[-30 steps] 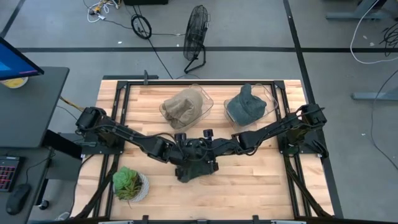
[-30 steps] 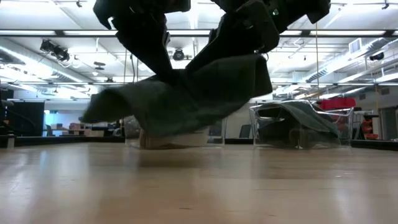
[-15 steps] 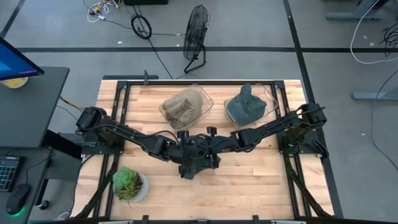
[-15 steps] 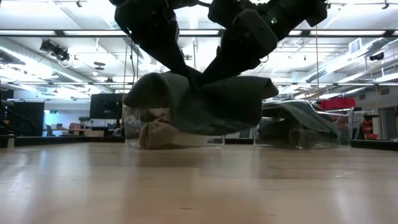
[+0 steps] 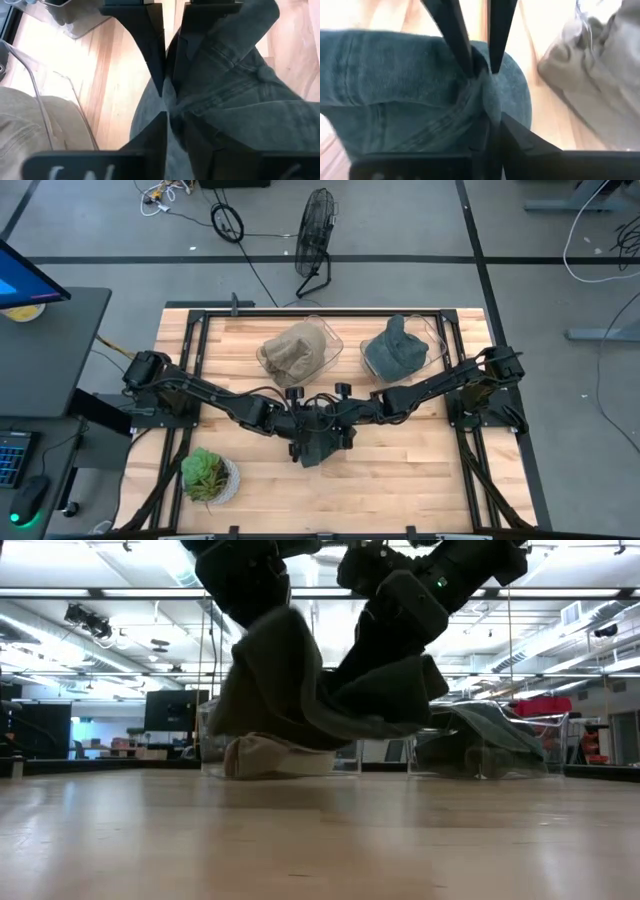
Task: Pick & Place hat
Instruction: Put the black cap into the right transparent bin
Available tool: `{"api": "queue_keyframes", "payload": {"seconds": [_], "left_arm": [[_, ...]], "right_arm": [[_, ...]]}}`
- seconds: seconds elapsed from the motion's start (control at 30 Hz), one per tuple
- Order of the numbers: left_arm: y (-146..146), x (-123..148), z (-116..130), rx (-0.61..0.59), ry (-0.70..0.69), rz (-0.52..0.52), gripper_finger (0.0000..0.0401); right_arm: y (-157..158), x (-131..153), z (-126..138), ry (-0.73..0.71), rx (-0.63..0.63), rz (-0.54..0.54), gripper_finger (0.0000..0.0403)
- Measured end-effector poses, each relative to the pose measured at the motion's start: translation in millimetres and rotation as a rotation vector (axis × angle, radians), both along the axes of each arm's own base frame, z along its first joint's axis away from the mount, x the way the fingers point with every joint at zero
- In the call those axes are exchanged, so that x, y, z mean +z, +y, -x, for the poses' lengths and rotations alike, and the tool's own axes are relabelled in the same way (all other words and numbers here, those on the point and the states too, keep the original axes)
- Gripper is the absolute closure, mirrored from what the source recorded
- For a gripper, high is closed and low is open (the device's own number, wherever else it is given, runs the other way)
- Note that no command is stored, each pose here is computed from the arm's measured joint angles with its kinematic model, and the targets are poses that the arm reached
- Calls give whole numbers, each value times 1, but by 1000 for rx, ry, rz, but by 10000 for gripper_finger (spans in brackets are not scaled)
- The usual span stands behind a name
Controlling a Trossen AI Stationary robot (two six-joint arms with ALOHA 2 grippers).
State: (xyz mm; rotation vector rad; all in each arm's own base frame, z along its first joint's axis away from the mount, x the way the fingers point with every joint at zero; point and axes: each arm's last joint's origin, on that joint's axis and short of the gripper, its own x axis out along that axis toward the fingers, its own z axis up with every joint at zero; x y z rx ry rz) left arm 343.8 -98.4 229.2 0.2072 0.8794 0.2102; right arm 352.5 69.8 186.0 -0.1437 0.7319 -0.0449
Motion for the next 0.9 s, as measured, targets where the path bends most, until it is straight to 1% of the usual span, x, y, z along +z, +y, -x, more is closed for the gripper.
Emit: {"api": "queue_keyframes", "payload": {"seconds": [0.1, 0.2, 0.3, 0.4, 0.5, 0.63, 0.8, 0.9], "left_arm": [[1, 0, 0, 3, 1, -3, 304], [2, 0, 0, -1, 4, -33, 271], [4, 1, 0, 11, -1, -119, 242], [8, 3, -1, 73, -26, -215, 221], [16, 4, -2, 149, -49, -247, 213], [26, 4, -4, 176, -45, -254, 212], [38, 4, -6, 204, -37, -258, 211], [42, 4, -7, 215, -33, -261, 211]], "right_arm": [[0, -3, 3, 44, -40, -35, 370], [3, -8, 10, 107, -77, -65, 386], [7, -3, 19, 144, -115, -53, 394], [8, 11, 34, 152, -192, 1, 388], [5, 31, 55, 155, -292, 56, 385], [-3, 61, 87, 120, -430, 127, 390], [-18, 96, 124, 17, -551, 207, 387], [-29, 114, 144, -68, -643, 292, 385]]}}
